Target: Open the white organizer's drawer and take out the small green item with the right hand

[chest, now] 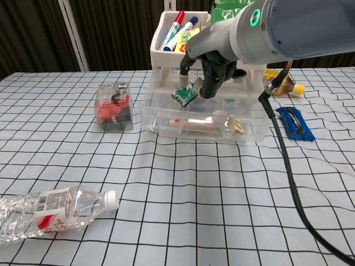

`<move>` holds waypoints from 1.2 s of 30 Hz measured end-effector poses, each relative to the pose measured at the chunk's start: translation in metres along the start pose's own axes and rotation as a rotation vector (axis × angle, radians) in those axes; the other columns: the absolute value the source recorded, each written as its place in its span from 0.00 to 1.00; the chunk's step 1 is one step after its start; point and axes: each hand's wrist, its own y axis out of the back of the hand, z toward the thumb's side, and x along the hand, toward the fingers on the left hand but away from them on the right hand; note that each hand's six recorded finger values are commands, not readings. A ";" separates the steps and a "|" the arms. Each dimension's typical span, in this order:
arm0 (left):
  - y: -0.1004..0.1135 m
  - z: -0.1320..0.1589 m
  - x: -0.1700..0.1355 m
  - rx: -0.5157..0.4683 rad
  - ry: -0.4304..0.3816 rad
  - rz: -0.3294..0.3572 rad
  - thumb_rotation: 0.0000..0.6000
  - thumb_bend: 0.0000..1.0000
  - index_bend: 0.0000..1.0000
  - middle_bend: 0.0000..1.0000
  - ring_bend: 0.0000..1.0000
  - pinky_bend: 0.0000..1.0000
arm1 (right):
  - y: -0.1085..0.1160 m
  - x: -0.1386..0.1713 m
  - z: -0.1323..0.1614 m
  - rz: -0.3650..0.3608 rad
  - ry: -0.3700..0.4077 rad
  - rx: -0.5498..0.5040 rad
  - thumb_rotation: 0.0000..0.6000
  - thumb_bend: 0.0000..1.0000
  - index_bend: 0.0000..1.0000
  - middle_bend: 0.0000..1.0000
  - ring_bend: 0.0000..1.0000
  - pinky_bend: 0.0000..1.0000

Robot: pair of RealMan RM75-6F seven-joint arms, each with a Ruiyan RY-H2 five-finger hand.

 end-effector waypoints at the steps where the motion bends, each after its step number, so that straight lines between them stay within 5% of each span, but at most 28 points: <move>1: 0.000 0.000 0.000 0.000 0.000 0.000 1.00 0.00 0.00 0.00 0.00 0.00 | 0.001 0.001 0.000 -0.006 0.001 -0.002 1.00 0.69 0.53 1.00 1.00 0.87; 9: -0.001 0.000 0.000 0.001 -0.001 -0.005 1.00 0.00 0.00 0.00 0.00 0.00 | 0.007 0.008 0.002 -0.035 0.023 -0.016 1.00 0.68 0.53 1.00 1.00 0.87; 16: -0.001 0.000 0.000 0.000 -0.001 -0.005 1.00 0.00 0.00 0.00 0.00 0.00 | 0.011 0.011 0.002 -0.062 0.037 -0.027 1.00 0.65 0.44 1.00 1.00 0.87; 23: -0.001 0.001 0.000 -0.001 -0.003 -0.004 1.00 0.00 0.00 0.00 0.00 0.00 | 0.015 0.015 0.000 -0.084 0.036 -0.025 1.00 0.39 0.35 0.97 1.00 0.86; 36: 0.001 0.002 -0.003 -0.001 -0.009 0.001 1.00 0.00 0.00 0.00 0.00 0.00 | 0.018 0.024 -0.018 -0.103 -0.024 0.055 1.00 0.20 0.40 1.00 1.00 0.86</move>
